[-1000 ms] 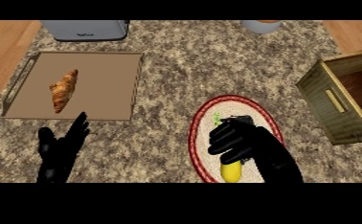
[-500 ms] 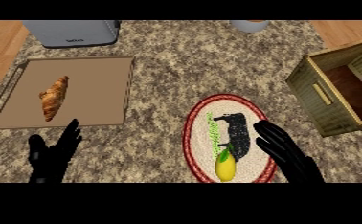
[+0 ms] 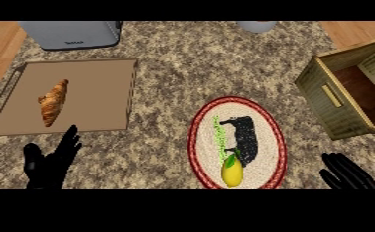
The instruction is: Pick the lemon from the placemat and place it in the basket
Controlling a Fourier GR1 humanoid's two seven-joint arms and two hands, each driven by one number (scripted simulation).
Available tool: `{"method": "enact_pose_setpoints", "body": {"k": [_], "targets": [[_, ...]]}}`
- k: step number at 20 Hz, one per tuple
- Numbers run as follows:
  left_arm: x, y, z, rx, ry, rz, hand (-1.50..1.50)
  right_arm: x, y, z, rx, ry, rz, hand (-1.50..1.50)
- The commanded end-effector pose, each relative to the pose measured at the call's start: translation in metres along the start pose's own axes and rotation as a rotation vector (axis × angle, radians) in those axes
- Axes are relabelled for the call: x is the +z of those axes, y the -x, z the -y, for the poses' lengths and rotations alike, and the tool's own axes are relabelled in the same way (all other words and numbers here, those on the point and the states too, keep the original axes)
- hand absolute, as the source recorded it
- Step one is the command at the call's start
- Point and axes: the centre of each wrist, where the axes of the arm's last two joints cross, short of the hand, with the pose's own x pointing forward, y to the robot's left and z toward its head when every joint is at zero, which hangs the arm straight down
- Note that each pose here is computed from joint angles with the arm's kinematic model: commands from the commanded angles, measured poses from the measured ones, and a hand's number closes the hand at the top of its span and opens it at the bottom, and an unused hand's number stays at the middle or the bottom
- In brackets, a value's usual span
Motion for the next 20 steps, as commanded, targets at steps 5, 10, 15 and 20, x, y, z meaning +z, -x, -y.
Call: {"method": "enact_pose_setpoints", "body": {"k": [5, 10, 15, 20], "targets": [[-0.005, 0.005, 0.001, 0.001, 0.0, -0.086, 0.0, 0.02, -0.032, 0.052, 0.149, -0.254, -0.073, -1.5], [0.005, 0.013, 0.002, -0.02, 0.011, -0.084, 0.0, 0.027, -0.03, 0.06, 0.183, -0.259, -0.113, -1.5], [0.002, 0.007, 0.011, -0.028, 0.055, -0.07, 0.0, 0.032, -0.037, 0.055, 0.14, -0.22, -0.112, -1.5], [-0.011, 0.001, 0.011, -0.021, 0.057, -0.073, 0.0, 0.039, -0.037, 0.041, 0.091, -0.189, -0.111, -1.5]]}}
